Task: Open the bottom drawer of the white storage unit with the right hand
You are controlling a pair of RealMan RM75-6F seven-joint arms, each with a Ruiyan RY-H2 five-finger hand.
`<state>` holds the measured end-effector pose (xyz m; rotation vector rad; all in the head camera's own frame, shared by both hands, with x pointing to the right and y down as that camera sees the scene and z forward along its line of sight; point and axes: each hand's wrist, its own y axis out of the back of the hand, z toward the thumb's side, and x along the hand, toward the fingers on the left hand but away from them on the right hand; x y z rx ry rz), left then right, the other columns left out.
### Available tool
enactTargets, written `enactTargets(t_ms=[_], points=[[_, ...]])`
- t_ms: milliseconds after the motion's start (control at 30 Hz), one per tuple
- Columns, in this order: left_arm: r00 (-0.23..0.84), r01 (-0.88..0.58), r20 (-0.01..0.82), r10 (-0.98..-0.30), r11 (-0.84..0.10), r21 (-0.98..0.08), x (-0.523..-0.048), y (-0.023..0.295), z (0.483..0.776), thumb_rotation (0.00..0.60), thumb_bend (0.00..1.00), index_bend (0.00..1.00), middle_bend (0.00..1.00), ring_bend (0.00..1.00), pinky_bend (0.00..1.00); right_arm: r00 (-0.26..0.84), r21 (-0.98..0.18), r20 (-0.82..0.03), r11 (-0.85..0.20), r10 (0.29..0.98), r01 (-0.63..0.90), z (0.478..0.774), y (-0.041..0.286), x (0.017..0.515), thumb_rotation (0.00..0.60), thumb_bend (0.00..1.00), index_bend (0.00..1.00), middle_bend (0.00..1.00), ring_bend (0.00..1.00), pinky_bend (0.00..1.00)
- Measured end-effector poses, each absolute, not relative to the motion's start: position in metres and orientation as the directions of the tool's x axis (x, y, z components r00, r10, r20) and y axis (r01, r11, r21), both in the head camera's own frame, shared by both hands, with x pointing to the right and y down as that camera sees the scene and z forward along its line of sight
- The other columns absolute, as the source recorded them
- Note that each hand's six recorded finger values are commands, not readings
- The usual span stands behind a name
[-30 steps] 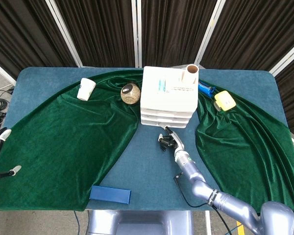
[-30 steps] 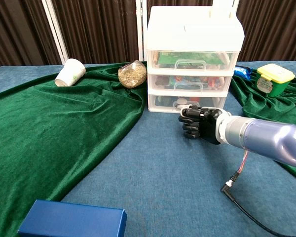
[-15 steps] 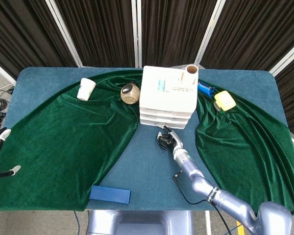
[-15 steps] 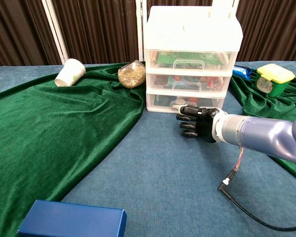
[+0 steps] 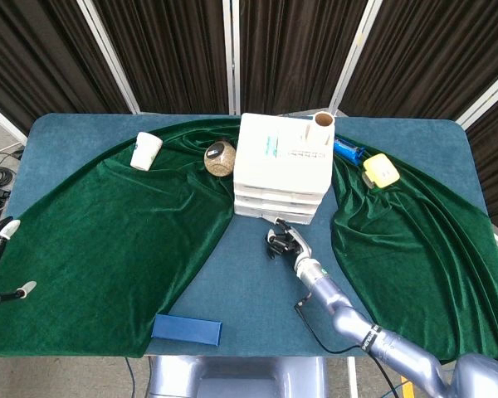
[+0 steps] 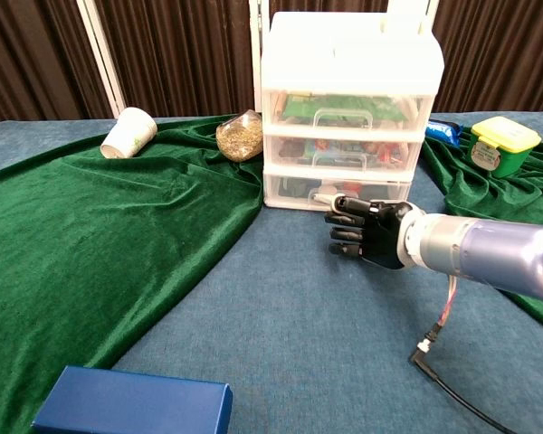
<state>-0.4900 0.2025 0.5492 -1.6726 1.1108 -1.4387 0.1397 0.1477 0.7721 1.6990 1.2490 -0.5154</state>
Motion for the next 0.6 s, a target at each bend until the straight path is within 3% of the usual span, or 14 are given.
enactTargets(t_ms=[333, 600], points=[[0.038, -0.182, 0.419, -0.907, -0.419, -0.89, -0.489, 0.203, 0.547, 0.6, 0.04, 0.0, 0.0, 0.0, 0.0, 0.407, 0.445, -0.764, -0.047, 0.501, 0.894, 0.767, 0.161, 0.147, 0.6, 0.66, 0.33, 0.91, 0.94, 0.81], [0.036, -0.184, 0.419, -0.907, -0.418, -0.89, -0.49, 0.203, 0.547, 0.6, 0.04, 0.0, 0.0, 0.0, 0.0, 0.39, 0.408, -0.743, -0.094, 0.544, 0.908, 0.759, 0.16, 0.152, 0.6, 0.65, 0.29, 0.9, 0.94, 0.81]])
